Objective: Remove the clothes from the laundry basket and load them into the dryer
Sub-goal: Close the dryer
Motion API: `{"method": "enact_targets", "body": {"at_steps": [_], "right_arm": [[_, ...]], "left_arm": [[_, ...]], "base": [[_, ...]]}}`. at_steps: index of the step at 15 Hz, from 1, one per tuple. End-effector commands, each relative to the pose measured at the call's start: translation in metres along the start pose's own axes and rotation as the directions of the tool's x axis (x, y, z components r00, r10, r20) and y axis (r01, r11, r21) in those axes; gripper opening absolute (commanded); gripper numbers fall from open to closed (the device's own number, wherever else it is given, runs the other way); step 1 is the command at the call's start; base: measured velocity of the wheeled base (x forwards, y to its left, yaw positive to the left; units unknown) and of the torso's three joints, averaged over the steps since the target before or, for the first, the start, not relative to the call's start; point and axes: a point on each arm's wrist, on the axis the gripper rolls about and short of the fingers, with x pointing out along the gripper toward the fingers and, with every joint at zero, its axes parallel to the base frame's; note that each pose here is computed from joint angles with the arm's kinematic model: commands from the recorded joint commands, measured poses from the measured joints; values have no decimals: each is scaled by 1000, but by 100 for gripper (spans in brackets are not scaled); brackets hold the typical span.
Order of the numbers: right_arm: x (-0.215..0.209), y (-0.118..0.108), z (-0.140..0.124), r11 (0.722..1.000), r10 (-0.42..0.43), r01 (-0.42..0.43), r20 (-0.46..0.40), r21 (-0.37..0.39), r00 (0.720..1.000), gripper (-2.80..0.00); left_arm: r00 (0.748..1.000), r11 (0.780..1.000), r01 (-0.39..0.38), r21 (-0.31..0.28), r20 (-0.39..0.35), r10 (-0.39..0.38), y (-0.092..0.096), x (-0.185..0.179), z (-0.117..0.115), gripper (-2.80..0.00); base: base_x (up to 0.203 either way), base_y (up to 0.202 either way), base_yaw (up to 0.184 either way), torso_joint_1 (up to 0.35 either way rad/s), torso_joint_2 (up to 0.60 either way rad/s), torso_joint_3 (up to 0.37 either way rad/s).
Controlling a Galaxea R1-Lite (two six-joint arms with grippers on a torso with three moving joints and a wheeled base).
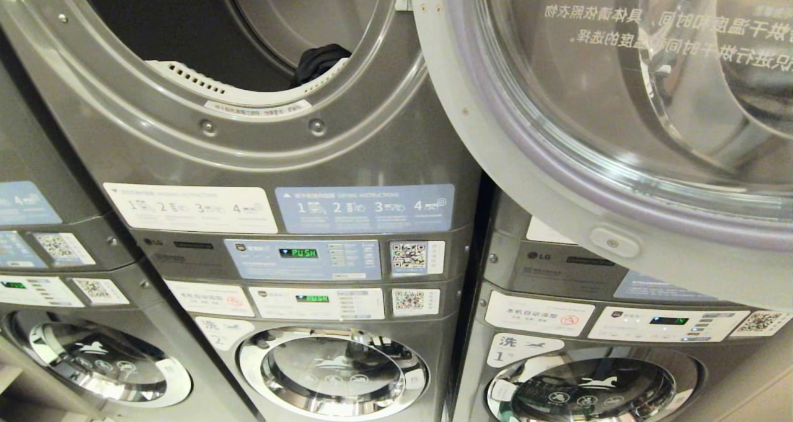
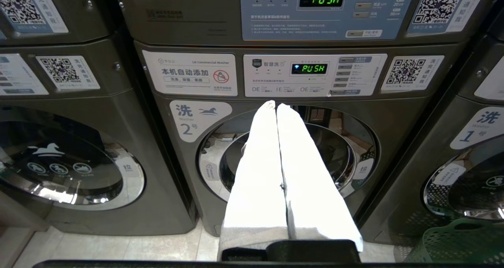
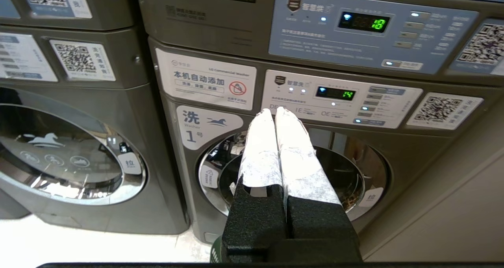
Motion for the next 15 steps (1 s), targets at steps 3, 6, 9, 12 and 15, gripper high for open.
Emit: {"method": "enact_targets", "body": {"at_steps": [3, 6, 9, 12, 15], "right_arm": [[0, 0, 0, 1000, 0, 0, -1, -2, 1000, -280], [0, 0, 0, 1000, 1, -1, -1, 4, 1000, -280], [0, 0, 1, 1000, -2, 2, 6, -12, 1000, -280], [-8, -3, 26, 999, -43, 45, 93, -18, 995, -280], [-18, -8, 71, 988, -152, 154, 164, 3, 975, -280]], "left_arm": [[1000, 1000, 0, -1, 2, 0, 0, 0, 0, -280], [1000, 1000, 0, -1, 1, 0, 0, 0, 0, -280], [1000, 999, -4, -32, 2, 4, 0, 0, 0, -280], [1000, 999, -3, -34, 3, 3, 0, 0, 0, -280], [1000, 999, -3, -34, 3, 3, 0, 0, 0, -280]], "base": [[0, 0, 0, 0, 0, 0], [0, 0, 0, 2, 4, 79], [0, 0, 0, 1, 2, 187], [0, 0, 0, 1, -1, 200], [0, 0, 0, -1, 2, 200]]}}
